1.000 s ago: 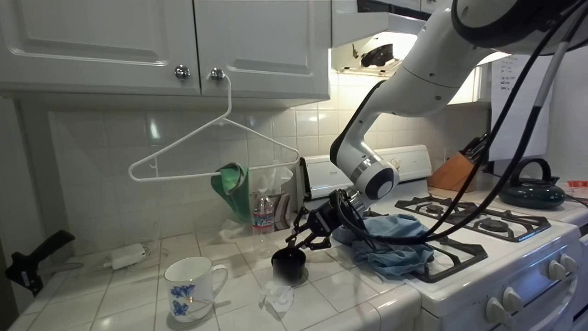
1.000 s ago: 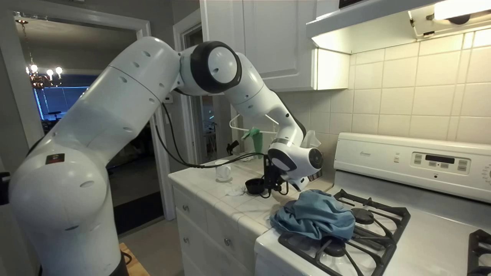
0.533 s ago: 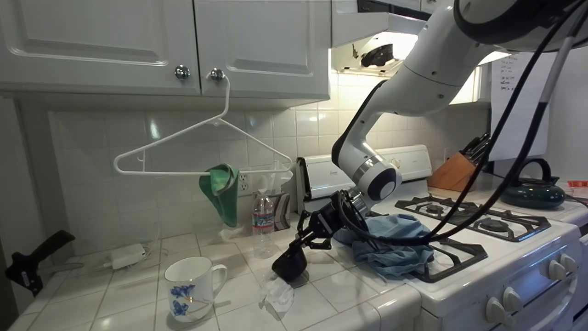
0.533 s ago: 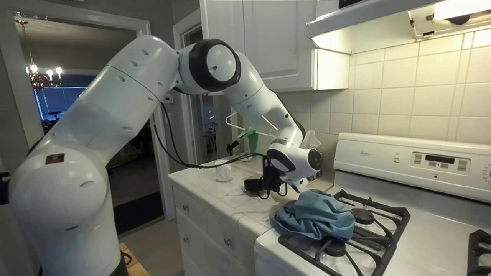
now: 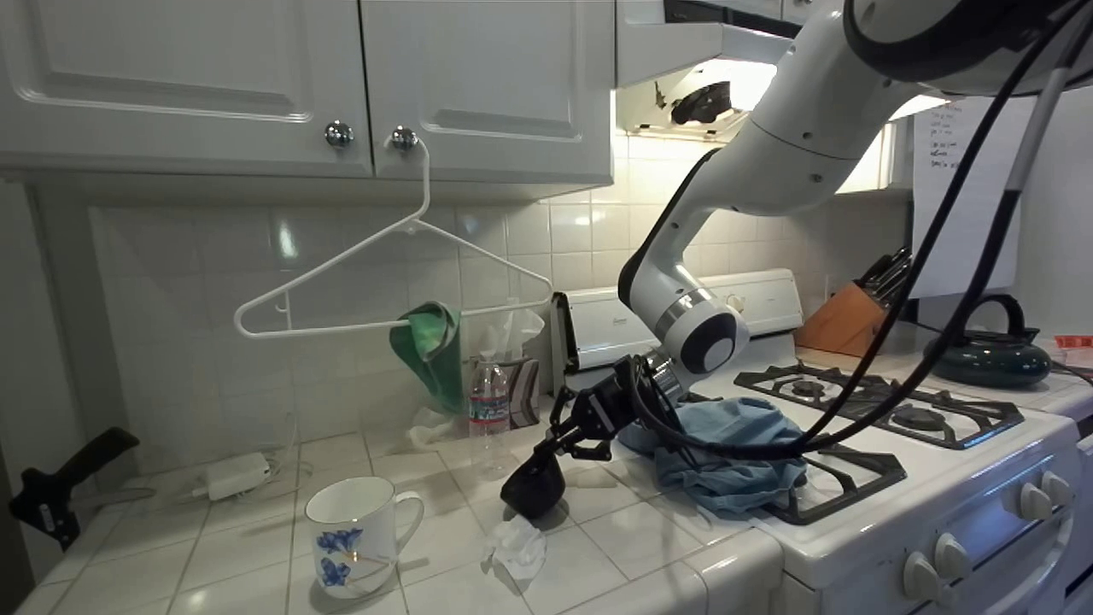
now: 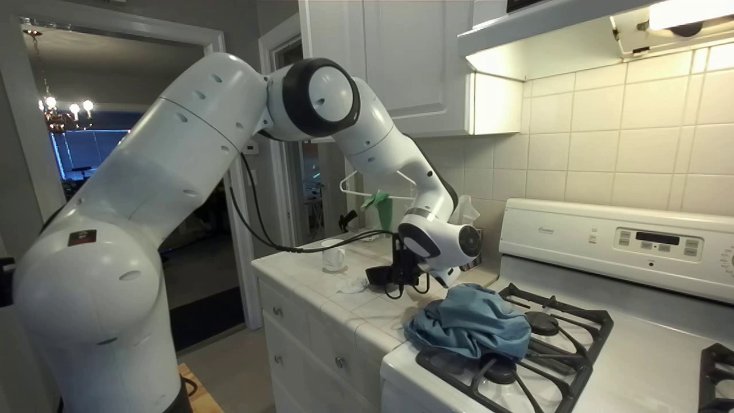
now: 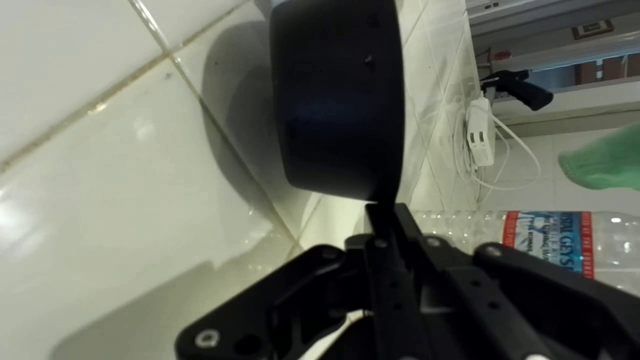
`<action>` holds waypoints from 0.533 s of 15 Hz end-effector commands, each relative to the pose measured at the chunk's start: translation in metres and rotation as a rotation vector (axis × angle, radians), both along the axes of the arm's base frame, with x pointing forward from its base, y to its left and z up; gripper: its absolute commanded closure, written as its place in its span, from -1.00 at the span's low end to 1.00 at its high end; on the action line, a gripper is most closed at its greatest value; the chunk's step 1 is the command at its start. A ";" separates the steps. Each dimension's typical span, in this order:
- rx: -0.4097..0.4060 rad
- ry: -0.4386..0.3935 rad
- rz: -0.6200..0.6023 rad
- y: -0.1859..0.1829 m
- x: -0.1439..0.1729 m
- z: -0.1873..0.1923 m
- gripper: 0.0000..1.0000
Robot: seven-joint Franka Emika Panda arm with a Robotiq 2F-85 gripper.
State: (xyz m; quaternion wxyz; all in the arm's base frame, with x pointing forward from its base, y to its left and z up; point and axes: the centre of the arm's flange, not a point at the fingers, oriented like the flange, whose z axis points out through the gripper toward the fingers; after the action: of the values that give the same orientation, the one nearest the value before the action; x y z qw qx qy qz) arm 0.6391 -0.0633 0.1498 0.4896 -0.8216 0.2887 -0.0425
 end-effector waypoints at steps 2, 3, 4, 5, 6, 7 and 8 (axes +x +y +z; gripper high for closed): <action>0.065 -0.121 -0.046 0.003 -0.010 0.004 0.97; 0.079 -0.136 -0.057 0.003 -0.010 0.005 0.97; 0.094 -0.146 -0.063 0.002 -0.010 0.004 0.97; 0.115 -0.158 -0.075 0.001 -0.011 0.005 0.97; 0.131 -0.167 -0.084 0.000 -0.012 0.004 0.97; 0.150 -0.175 -0.093 -0.001 -0.014 0.004 0.97; 0.173 -0.179 -0.101 -0.002 -0.015 0.003 0.97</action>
State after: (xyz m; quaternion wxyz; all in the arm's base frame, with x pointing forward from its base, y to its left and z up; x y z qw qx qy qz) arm 0.6375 -0.0641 0.1491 0.5476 -0.7795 0.2857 -0.1040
